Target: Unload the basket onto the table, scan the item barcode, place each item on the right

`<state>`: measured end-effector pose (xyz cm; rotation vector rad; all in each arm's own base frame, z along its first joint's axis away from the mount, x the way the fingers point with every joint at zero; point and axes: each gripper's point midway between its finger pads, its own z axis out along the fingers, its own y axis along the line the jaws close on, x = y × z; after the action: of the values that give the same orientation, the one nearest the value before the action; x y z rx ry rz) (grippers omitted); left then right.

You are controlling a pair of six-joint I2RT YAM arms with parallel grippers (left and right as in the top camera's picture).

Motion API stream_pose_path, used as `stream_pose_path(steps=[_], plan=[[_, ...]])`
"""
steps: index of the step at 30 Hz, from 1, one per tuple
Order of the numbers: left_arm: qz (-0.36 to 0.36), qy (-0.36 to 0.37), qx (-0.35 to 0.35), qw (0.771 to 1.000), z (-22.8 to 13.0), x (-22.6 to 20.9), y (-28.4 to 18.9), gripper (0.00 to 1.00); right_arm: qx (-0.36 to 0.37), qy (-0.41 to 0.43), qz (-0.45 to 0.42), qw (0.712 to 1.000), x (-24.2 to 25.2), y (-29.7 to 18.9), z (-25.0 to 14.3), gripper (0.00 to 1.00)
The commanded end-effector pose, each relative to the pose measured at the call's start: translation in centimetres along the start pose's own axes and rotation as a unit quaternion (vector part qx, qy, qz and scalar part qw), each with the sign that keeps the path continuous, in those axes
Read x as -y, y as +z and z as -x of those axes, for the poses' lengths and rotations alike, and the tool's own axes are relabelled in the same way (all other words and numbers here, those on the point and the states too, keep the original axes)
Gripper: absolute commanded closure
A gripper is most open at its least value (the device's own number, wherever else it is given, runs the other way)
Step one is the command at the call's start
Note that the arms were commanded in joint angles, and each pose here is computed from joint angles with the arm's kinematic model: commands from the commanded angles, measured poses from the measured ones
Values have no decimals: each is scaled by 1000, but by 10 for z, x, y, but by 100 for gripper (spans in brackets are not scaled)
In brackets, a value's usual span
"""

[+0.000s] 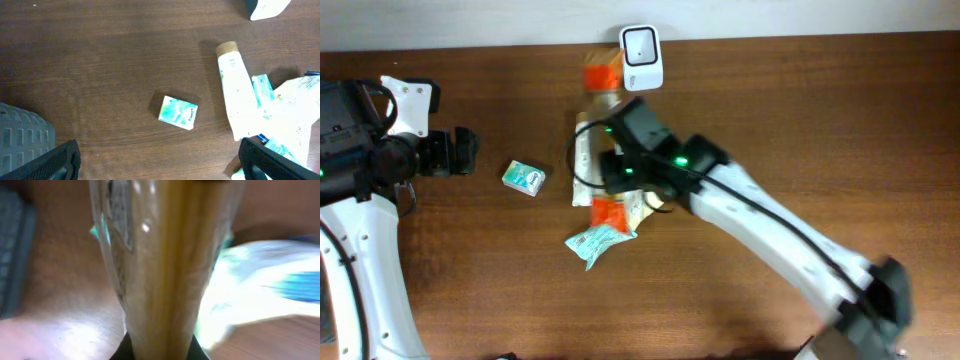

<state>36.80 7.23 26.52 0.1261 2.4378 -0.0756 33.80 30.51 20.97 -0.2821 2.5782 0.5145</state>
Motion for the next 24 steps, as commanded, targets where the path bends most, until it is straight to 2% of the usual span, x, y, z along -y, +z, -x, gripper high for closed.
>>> stream_pose_path(steps=[1, 3, 6, 9, 10, 13, 14, 16, 17, 19, 21, 24], plan=[[-8, 9, 3, 1000, 2, 3, 0, 1, 60, -38, -189, 979, 64, -27, 20, 95], [-8, 9, 3, 1000, 2, 3, 0, 1, 22, -57, -273, 960, 95, -8, 6, 95], [-8, 9, 3, 1000, 2, 3, 1, 1, -32, -97, -388, 916, 136, 28, -15, 92], [-8, 9, 3, 1000, 2, 3, 0, 1, -92, -124, -420, 895, 153, 62, -42, 92], [-8, 9, 3, 1000, 2, 3, 0, 1, -110, -123, -409, 897, 152, 72, -51, 92], [-8, 9, 3, 1000, 2, 3, 1, 1, -157, -113, -314, 930, 124, 93, -71, 65], [-8, 9, 3, 1000, 2, 3, 0, 1, -178, -123, -254, 943, 107, 101, -75, 57], [-8, 9, 3, 1000, 2, 3, 0, 1, -212, -148, -112, 959, 62, 107, -80, 50], [-8, 9, 3, 1000, 2, 3, 1, 1, -216, -148, -90, 961, 55, 102, -76, 45], [-8, 9, 3, 1000, 2, 3, 1, 1, -219, -134, -96, 962, 62, 89, -64, 42], [-8, 9, 3, 1000, 2, 3, 0, 1, -237, -115, -112, 958, 79, 74, -60, 33], [-8, 9, 3, 1000, 2, 3, 1, 1, -285, -88, -164, 940, 116, 66, -82, 23]])
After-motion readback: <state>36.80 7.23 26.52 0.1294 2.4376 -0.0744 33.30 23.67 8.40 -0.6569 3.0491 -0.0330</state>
